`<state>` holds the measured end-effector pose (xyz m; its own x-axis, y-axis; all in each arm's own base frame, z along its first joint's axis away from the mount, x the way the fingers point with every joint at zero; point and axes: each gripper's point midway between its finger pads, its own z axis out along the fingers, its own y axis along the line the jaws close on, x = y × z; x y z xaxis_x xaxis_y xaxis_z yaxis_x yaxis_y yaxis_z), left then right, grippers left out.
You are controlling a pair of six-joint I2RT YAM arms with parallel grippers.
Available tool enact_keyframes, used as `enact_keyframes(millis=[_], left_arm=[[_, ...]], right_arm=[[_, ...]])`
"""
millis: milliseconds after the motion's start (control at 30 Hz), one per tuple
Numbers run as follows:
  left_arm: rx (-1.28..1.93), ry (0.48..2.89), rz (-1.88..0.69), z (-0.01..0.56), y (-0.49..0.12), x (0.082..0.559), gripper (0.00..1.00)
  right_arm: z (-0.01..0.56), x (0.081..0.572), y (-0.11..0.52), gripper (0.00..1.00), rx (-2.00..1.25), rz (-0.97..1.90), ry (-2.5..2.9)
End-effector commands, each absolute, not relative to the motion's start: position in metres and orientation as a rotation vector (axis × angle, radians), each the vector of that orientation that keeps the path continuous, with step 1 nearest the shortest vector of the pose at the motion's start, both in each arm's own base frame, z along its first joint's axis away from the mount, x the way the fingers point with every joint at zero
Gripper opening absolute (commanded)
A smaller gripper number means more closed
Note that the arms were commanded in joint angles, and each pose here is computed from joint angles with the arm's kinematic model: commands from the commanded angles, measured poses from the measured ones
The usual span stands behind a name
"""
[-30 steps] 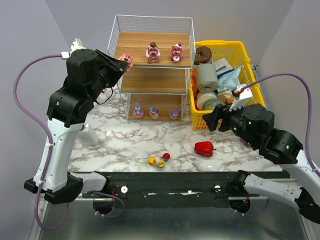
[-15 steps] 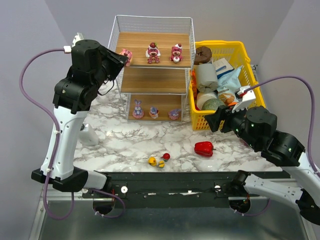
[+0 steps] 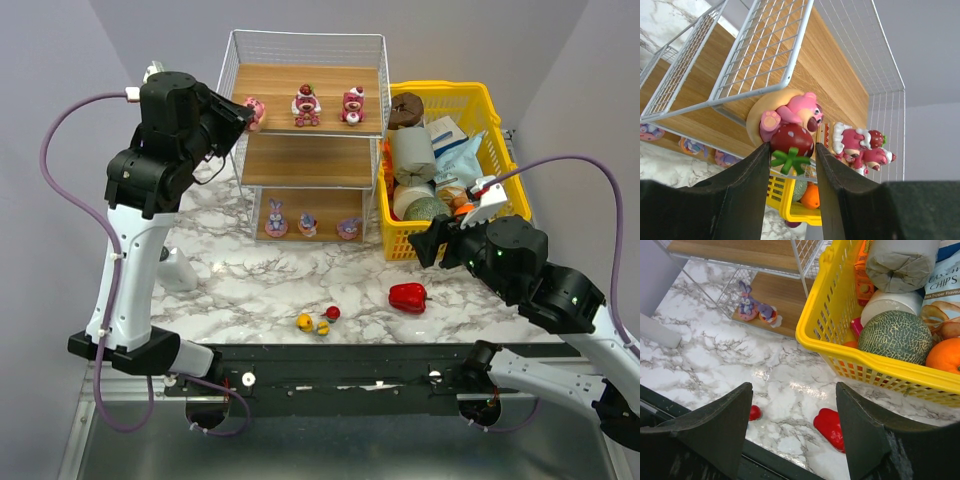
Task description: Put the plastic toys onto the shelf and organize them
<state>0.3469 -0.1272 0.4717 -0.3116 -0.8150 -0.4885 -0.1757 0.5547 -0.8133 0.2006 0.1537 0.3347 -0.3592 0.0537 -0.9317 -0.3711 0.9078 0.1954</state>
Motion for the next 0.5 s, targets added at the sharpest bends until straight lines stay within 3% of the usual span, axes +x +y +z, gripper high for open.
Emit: enact_keyframes(millis=[0,467], left_arm=[[-0.805,1.787,-0.821,0.481,-0.125,0.348,0.51],[-0.801,1.800,-0.845,0.480,-0.132,0.360,0.53]], right_arm=[[0.335,0.203,0.152,0.75,-0.203,0.450,1.884],[0.329,0.202,0.150,0.75,-0.197,0.440,1.892]])
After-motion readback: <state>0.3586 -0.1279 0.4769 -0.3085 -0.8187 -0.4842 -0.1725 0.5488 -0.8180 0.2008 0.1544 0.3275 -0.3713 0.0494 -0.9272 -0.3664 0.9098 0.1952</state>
